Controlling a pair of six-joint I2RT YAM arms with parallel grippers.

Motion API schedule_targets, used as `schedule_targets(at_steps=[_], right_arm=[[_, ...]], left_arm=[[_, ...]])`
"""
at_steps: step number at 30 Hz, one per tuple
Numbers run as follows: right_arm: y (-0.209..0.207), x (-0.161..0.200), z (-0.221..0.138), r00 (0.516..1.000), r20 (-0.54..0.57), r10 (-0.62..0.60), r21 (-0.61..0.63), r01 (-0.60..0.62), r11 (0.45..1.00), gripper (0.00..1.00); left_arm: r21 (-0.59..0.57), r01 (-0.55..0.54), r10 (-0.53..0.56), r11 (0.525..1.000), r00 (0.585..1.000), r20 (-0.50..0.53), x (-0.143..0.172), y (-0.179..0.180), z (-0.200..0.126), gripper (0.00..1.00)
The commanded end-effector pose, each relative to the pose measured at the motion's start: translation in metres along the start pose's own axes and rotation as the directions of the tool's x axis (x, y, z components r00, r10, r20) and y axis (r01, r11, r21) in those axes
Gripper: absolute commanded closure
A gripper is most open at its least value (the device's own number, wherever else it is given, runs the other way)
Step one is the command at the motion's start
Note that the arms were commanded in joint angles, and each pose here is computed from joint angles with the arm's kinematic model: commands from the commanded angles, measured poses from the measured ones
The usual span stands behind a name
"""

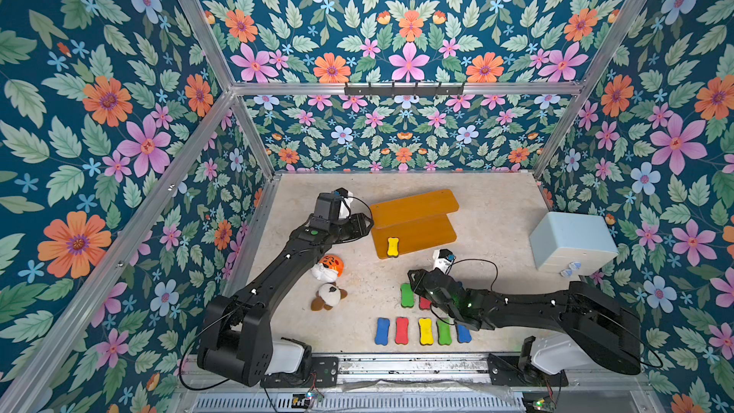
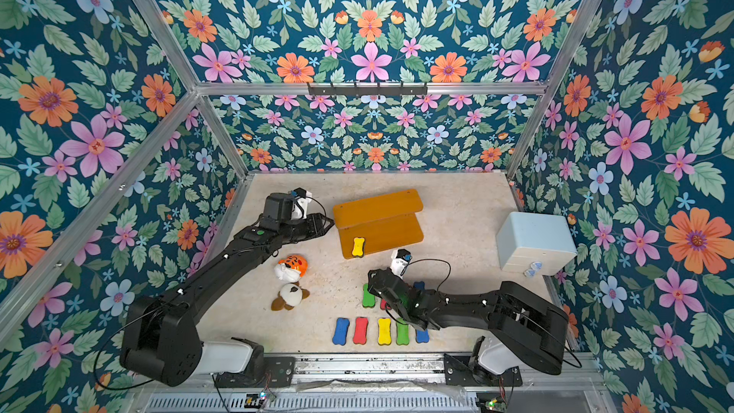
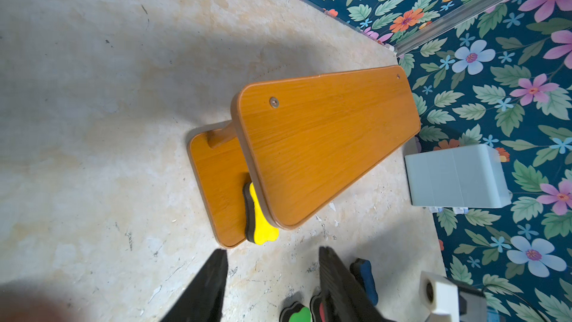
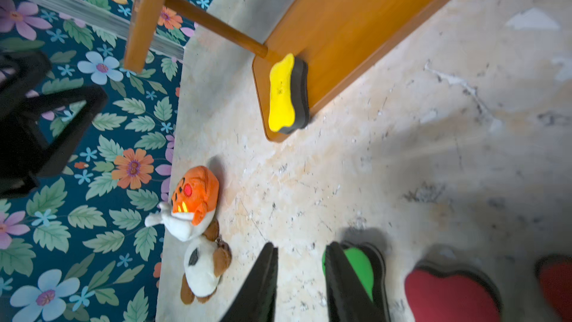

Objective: Remove the whiteboard erasers from the shelf
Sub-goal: Place the whiteboard eraser at the center of the board, then pick up the whiteboard eraser from the shelf.

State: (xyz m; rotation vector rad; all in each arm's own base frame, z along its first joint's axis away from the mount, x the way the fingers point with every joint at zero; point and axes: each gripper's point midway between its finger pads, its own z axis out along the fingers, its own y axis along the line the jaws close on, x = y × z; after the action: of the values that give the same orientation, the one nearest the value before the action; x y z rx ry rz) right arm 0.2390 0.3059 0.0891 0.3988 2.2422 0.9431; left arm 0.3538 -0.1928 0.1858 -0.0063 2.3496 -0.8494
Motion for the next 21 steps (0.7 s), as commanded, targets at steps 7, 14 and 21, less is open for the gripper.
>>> schedule_targets(at_steps=[7,14,21], right_arm=[[0.025,-0.04,0.028,0.997,0.041,-0.06,-0.098,0.063,0.993,0.68],[0.028,-0.039,0.059,0.997,0.023,-0.074,-0.107,0.076,0.991,0.66],[0.024,-0.033,0.084,0.997,-0.001,-0.081,-0.098,0.08,0.992,0.64]], left_arm=[[-0.04,0.008,-0.008,0.999,1.0,-0.003,0.0,0.009,0.002,0.47],[-0.054,0.017,-0.018,0.998,1.0,-0.007,-0.001,0.017,0.004,0.46],[-0.053,0.027,-0.027,0.998,1.0,-0.003,-0.004,0.022,0.004,0.45]])
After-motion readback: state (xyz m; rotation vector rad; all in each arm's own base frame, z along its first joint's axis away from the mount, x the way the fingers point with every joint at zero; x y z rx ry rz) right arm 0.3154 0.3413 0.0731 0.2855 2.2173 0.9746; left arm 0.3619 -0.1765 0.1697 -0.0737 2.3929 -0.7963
